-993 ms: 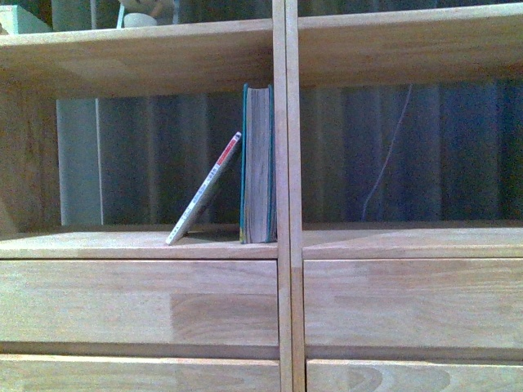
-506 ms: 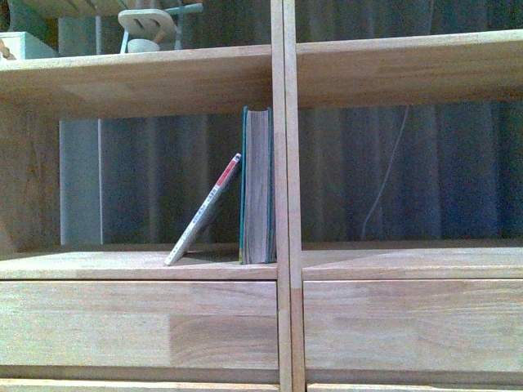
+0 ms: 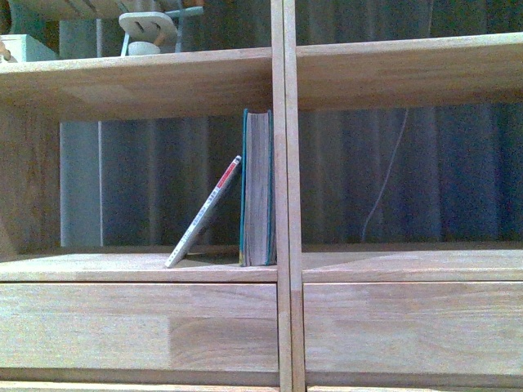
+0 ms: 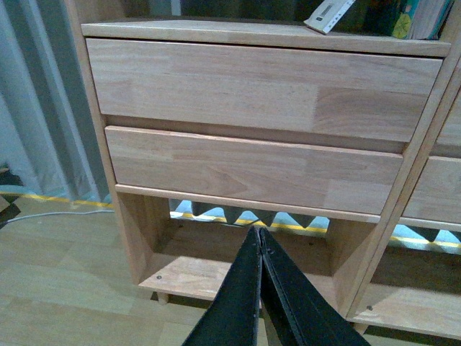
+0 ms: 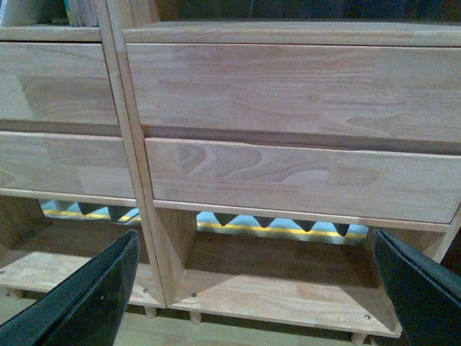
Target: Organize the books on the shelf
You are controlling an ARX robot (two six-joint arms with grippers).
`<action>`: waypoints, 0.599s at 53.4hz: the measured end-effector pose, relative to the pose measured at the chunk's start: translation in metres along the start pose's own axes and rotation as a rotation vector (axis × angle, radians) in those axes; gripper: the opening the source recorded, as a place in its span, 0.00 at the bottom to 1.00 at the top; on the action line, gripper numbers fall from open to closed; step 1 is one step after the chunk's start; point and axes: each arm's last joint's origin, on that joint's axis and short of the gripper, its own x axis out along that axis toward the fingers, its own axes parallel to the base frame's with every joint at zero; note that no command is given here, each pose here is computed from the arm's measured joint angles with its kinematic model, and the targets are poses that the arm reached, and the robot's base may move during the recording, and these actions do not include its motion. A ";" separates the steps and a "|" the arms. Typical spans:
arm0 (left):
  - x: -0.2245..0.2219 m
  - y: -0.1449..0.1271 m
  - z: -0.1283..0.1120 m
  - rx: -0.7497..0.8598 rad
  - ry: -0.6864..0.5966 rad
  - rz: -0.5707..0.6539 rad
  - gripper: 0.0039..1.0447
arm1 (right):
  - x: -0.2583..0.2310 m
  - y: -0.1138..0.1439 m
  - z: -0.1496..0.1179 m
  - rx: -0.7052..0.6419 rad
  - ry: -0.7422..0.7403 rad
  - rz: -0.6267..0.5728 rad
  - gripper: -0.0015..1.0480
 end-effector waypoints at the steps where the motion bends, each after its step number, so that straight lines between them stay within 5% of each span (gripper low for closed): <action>1: 0.000 0.000 -0.001 0.000 0.001 0.000 0.02 | 0.000 0.000 0.000 0.000 0.000 0.000 0.93; 32: -0.013 0.000 -0.016 0.001 -0.001 -0.001 0.02 | 0.000 0.000 0.000 0.000 0.000 0.000 0.93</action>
